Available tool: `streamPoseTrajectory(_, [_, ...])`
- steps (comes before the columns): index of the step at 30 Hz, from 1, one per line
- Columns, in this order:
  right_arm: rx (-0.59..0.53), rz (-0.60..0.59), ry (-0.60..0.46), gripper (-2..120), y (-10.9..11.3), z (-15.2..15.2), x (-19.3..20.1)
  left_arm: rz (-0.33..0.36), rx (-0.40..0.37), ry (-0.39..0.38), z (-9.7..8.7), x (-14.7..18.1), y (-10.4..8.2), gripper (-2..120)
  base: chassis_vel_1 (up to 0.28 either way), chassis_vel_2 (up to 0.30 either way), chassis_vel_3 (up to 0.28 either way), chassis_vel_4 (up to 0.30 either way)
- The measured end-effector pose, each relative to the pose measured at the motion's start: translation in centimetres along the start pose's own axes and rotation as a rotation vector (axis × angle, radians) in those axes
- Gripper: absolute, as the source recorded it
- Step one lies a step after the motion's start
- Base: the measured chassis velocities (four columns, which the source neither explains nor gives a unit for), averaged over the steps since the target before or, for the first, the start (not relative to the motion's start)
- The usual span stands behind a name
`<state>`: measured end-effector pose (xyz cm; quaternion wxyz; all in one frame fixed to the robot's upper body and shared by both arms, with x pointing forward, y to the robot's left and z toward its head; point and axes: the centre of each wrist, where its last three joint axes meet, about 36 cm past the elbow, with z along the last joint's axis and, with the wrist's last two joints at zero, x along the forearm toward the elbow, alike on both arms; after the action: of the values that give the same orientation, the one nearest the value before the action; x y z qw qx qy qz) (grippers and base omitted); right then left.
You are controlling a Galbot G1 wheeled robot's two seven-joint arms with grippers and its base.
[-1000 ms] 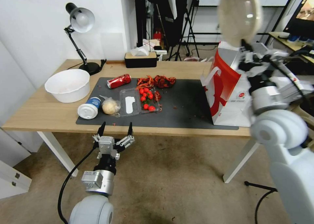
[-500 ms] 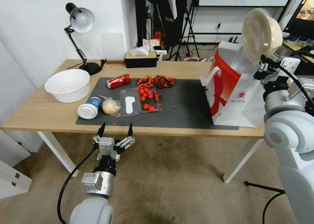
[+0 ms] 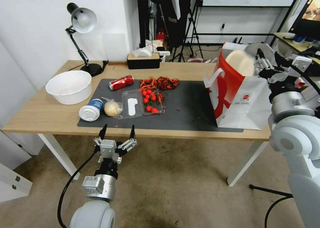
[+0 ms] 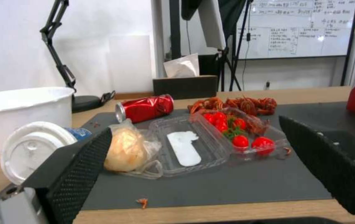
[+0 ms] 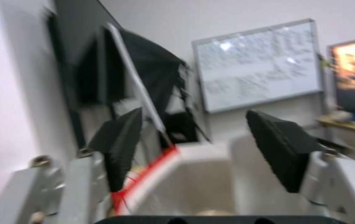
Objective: Pick up the trash from the table and place it into the takeout bag.
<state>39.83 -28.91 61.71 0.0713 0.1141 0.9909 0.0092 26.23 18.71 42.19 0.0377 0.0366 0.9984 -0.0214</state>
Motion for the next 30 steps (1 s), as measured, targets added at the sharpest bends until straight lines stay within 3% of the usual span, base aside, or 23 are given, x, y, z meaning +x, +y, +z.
streamPoseTrajectory(8, [-0.013,0.007,0.000,97,-0.3,-0.1,0.2,0.000,-0.004,-0.005,-0.1,0.1,0.0,100,0.000,0.000,0.000,0.000])
streamPoseTrajectory(14, [-0.083,-0.032,-0.031,100,-0.3,-0.2,0.4,0.001,-0.005,-0.005,-0.2,0.1,0.0,100,0.000,0.000,0.000,0.000])
streamPoseTrajectory(17, [-0.186,-0.142,-0.118,100,0.0,-0.4,1.4,0.002,-0.007,-0.007,-0.2,0.0,0.1,100,0.000,0.000,0.000,0.000])
streamPoseTrajectory(22, [-0.250,-0.254,-0.201,100,0.4,0.1,2.5,0.003,-0.009,-0.006,-0.2,0.0,0.1,100,0.000,0.000,0.000,0.000])
streamPoseTrajectory(25, [-0.323,-0.431,-0.283,100,0.9,1.2,4.2,0.004,-0.011,-0.006,-0.2,0.0,0.2,100,0.000,0.000,0.000,0.000])
streamPoseTrajectory(30, [-0.302,-0.532,-0.309,100,1.2,2.9,6.3,0.004,-0.010,-0.005,-0.1,-0.1,0.2,100,0.000,0.000,0.000,0.000])
